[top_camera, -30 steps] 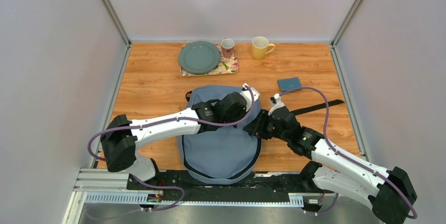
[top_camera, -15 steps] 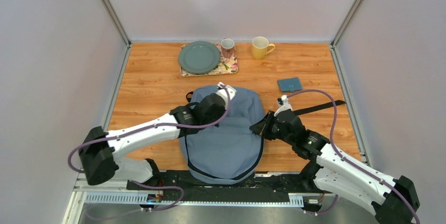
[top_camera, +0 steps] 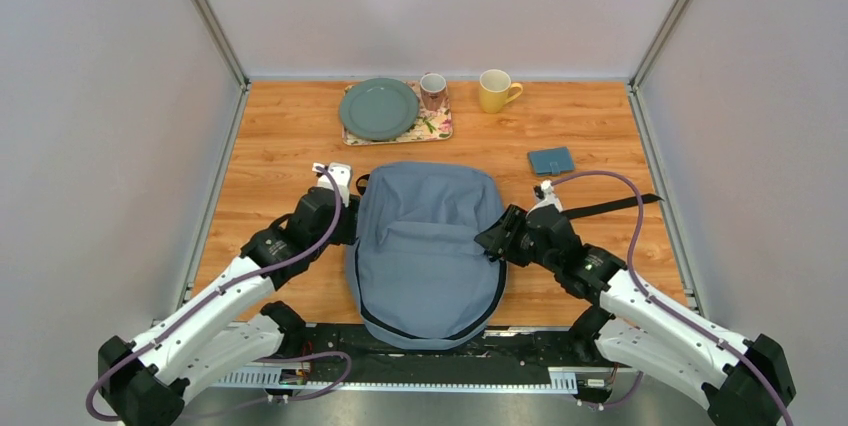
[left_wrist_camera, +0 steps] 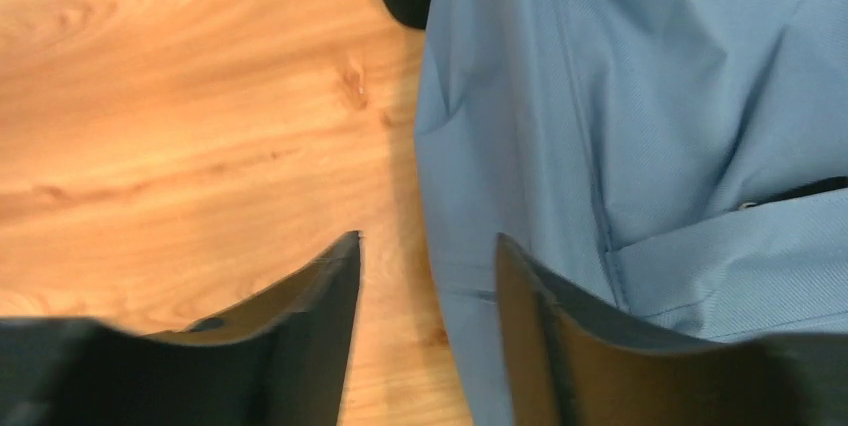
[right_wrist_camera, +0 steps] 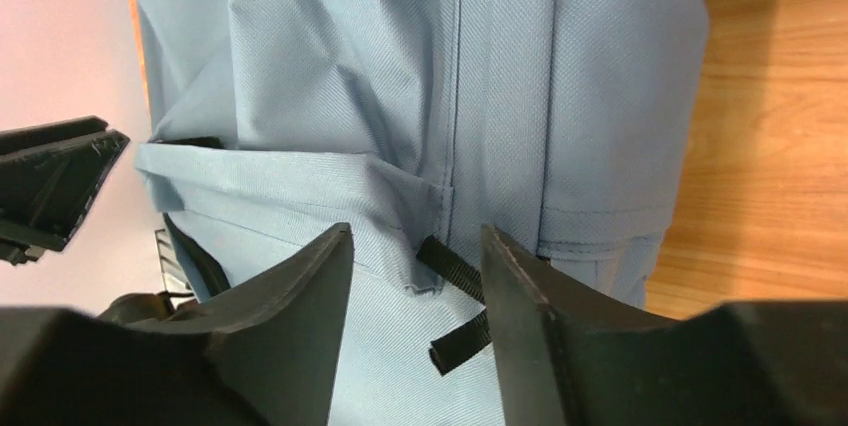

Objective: Pack the student bag
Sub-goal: Unzip the student bag at the center of the board.

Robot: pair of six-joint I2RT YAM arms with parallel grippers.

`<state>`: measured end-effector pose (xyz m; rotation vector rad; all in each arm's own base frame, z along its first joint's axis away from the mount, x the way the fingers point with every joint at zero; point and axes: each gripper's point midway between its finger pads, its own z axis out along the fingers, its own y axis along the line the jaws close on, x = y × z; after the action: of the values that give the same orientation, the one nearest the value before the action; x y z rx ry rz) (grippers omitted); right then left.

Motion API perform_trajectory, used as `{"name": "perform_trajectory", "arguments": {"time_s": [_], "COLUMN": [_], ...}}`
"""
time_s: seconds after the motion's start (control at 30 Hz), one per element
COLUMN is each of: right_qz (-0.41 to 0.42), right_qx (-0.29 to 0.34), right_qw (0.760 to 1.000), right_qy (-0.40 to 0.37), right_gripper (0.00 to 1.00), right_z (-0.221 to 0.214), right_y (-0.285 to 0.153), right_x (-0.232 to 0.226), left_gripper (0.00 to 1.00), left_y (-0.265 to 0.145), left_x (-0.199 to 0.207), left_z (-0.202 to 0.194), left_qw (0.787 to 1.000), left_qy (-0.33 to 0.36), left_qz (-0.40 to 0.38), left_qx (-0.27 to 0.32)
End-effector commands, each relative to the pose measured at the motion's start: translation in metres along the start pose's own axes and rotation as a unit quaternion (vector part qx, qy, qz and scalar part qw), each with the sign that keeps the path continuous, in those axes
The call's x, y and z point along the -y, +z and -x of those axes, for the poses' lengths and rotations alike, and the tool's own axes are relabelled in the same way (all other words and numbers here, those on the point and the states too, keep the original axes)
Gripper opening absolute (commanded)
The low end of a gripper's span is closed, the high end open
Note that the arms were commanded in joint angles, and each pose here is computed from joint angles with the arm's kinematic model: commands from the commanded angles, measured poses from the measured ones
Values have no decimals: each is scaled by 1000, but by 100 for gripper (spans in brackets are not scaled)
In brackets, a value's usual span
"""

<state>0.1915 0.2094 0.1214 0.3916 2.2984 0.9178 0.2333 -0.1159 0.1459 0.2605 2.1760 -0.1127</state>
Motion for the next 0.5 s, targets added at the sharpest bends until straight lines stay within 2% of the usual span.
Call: {"name": "perform_trajectory", "arguments": {"time_s": [0.0,0.07,0.2,0.27,0.4,0.47], "right_qz": [4,-8,-9,-35,-69,-88], "right_qx": [31,43,106,146,227,272], "right_qw": [1000,999,994,988,969,955], "right_qy": [-4,-4,14,29,64,81], "right_gripper": [60,64,70,73,74,74], "right_z": [24,33,68,83,116,134], "right_y": [-13,-21,-52,-63,-93,-109], "right_x": [-21,-22,-41,-33,-24,-21], "left_gripper": [68,75,76,77,77,77], "left_y": [-4,-8,-15,-16,-16,-11], "left_x": [-8,-6,5,12,38,41], "left_z": [-18,-13,1,4,-5,-18], "left_qw": [998,997,990,984,976,975], "left_qy": [-43,-76,-134,-164,-187,-195], "left_qz": [25,20,-16,-37,-104,-108], "left_qx": [-26,-9,37,50,29,13]}}
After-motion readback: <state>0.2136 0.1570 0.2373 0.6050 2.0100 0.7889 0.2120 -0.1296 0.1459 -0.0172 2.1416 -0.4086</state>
